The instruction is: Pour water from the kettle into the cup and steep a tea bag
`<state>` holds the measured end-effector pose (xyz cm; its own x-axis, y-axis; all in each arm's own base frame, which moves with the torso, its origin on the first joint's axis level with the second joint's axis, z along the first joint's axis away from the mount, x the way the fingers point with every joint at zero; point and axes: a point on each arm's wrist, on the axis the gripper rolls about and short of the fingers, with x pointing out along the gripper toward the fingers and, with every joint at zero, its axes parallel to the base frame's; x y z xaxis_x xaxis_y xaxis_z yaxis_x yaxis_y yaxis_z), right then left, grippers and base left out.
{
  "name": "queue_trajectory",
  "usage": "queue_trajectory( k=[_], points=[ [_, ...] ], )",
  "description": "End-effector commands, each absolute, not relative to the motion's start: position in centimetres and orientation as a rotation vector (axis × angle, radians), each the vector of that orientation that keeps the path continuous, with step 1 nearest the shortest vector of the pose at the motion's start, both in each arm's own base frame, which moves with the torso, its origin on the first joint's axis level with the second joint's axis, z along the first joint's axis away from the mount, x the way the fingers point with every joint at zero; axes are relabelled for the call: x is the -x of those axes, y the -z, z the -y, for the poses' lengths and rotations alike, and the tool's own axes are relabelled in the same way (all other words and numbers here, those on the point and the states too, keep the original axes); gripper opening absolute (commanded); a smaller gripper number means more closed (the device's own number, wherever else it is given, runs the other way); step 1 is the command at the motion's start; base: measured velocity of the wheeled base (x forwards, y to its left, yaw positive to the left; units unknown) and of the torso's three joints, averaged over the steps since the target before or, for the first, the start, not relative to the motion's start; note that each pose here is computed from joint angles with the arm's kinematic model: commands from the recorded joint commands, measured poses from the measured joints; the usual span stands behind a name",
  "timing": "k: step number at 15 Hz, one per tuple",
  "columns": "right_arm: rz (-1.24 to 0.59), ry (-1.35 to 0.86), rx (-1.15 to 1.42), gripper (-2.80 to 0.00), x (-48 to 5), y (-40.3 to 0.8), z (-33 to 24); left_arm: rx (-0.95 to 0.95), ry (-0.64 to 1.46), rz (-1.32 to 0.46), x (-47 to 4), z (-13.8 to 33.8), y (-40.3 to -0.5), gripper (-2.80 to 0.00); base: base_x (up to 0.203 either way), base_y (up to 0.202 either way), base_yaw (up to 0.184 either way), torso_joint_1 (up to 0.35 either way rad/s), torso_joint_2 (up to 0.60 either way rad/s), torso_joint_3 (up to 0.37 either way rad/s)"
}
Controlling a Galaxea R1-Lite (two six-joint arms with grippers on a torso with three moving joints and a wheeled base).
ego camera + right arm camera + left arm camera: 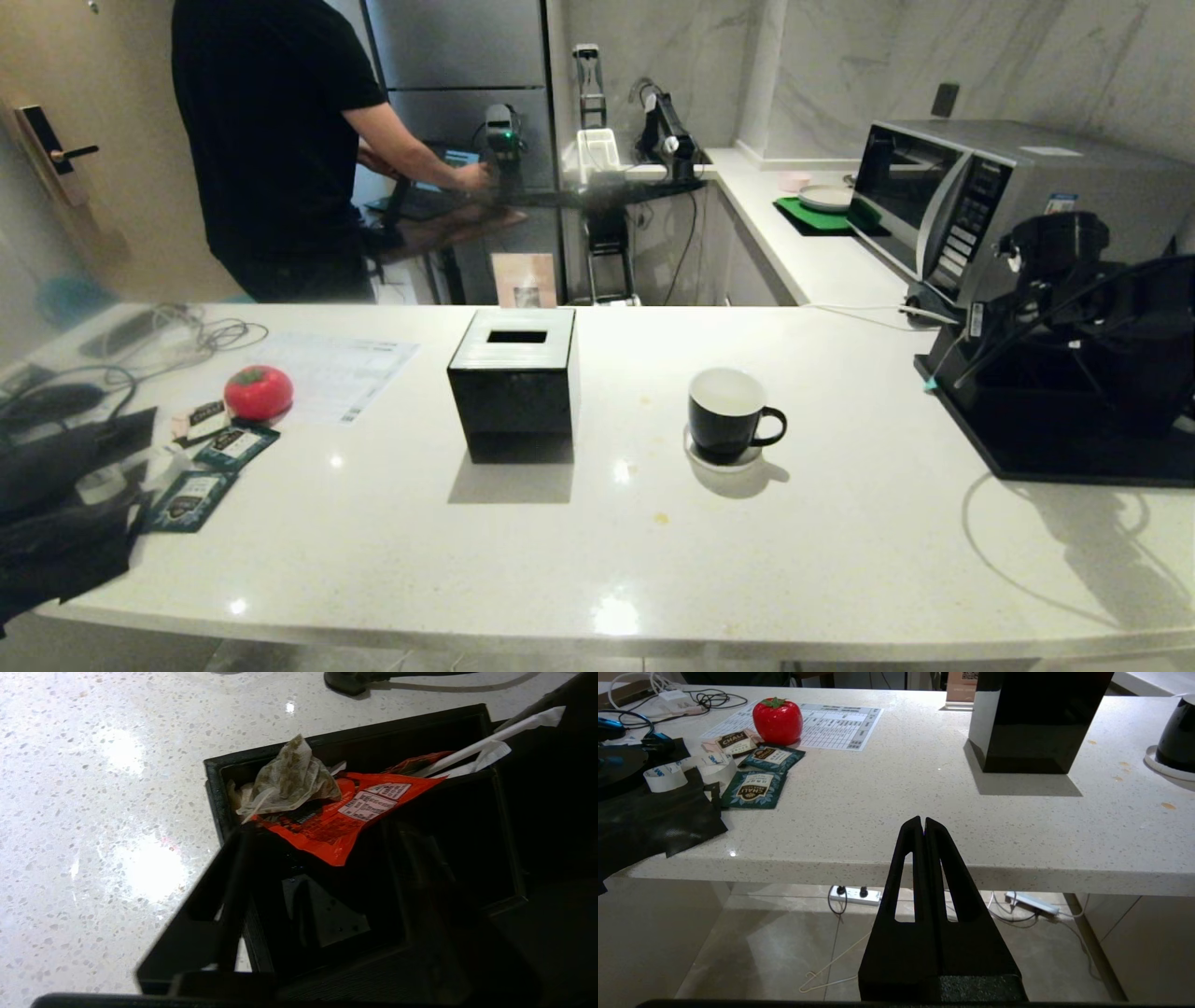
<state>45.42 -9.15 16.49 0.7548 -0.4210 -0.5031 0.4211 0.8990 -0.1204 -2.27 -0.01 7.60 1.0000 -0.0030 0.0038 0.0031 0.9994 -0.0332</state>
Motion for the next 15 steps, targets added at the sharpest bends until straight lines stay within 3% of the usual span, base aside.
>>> queue_trajectory(
  k=[1,15],
  points=[
    [-0.55,0.462,0.0,0.0,-45.4,-16.4,9.2,0.034,0.003,0.003,2.3,0.0,-7.6,-2.8,0.0,0.0,0.0,0.0,0.0,0.0],
    [-0.474,0.455,0.006,0.0,-45.6,-18.9,9.0,0.034,0.002,0.004,2.3,0.0,-7.6,-2.8,0.0,0.0,0.0,0.0,0.0,0.0]
  ],
)
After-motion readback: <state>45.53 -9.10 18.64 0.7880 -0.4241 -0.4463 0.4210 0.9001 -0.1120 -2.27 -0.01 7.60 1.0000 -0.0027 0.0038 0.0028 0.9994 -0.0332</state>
